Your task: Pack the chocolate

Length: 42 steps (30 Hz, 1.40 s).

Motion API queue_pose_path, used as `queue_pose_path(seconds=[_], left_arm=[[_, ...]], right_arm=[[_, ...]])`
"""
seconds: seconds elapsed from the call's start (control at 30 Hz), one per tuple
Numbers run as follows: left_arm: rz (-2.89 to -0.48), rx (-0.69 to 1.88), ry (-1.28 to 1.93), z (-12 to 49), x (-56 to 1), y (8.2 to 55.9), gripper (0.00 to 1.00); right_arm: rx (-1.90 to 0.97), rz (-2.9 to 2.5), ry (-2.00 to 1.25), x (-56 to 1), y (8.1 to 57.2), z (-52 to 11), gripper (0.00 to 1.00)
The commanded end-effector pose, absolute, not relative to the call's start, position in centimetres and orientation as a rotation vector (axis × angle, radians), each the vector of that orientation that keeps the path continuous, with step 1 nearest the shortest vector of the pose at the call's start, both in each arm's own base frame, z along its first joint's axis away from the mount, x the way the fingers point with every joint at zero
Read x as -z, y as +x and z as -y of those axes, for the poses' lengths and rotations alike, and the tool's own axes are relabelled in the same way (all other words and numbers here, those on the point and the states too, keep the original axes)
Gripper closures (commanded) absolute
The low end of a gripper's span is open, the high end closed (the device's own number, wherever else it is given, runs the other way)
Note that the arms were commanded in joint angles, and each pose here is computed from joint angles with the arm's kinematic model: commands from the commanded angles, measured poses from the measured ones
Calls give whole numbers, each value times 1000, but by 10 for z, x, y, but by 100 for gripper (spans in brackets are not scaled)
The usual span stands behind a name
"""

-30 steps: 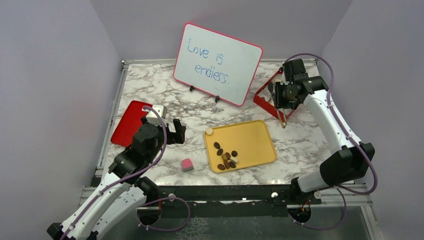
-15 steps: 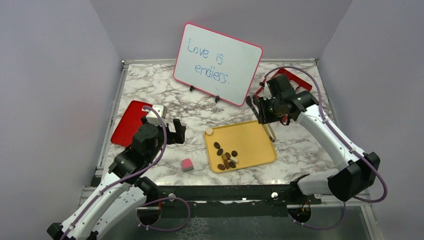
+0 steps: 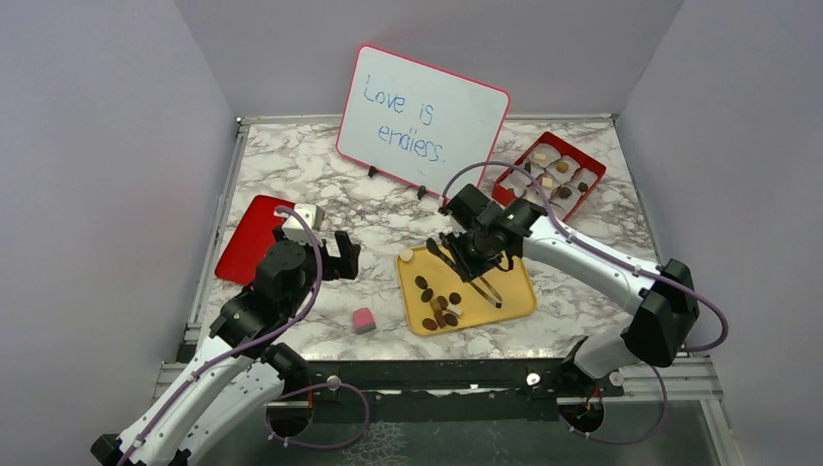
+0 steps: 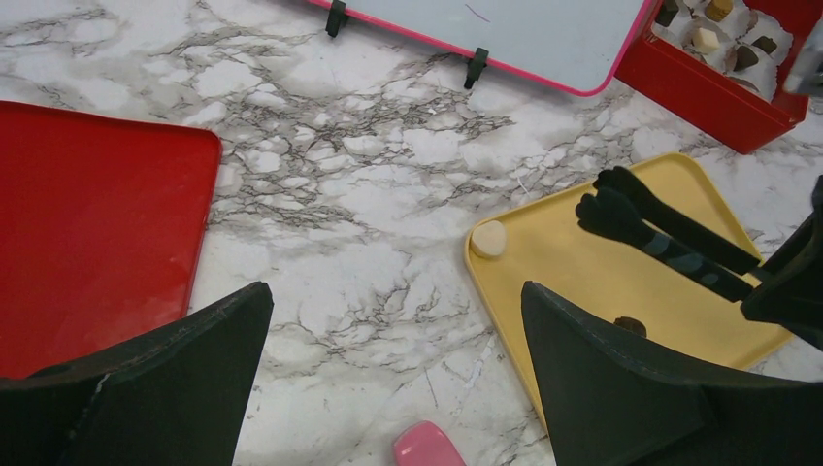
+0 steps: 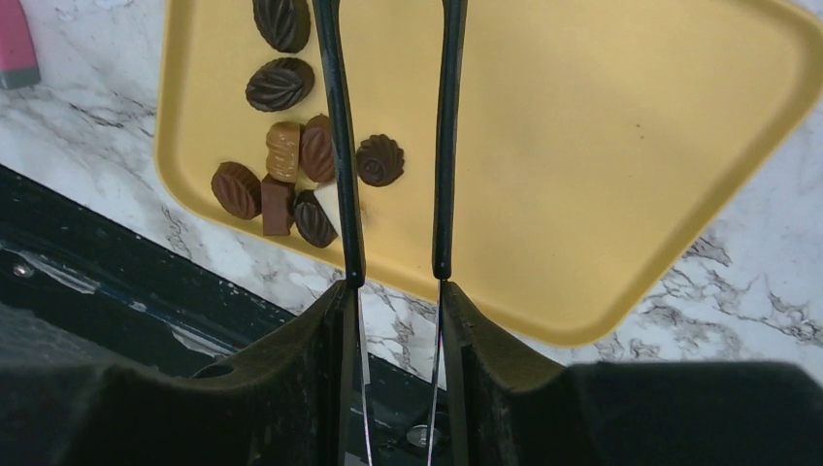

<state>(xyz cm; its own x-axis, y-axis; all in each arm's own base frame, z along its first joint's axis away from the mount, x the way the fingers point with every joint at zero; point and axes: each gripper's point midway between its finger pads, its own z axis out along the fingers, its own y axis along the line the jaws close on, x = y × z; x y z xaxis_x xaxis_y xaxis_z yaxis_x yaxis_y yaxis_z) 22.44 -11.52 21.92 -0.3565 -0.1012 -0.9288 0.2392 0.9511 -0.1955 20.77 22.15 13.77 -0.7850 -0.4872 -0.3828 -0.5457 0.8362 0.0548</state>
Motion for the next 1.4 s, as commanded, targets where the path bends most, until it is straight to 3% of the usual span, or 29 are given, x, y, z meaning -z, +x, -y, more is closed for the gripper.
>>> queue_pose_path(seconds=[0.0,1.37], left_arm=[[-1863,349,72,112,-228,227,1],[-1839,347,60,108,-233,225,1]], right_arm=[[-203,-2651,-832,-127,209,-244,60],[-235,-2671,-998,-89,221,-295,58]])
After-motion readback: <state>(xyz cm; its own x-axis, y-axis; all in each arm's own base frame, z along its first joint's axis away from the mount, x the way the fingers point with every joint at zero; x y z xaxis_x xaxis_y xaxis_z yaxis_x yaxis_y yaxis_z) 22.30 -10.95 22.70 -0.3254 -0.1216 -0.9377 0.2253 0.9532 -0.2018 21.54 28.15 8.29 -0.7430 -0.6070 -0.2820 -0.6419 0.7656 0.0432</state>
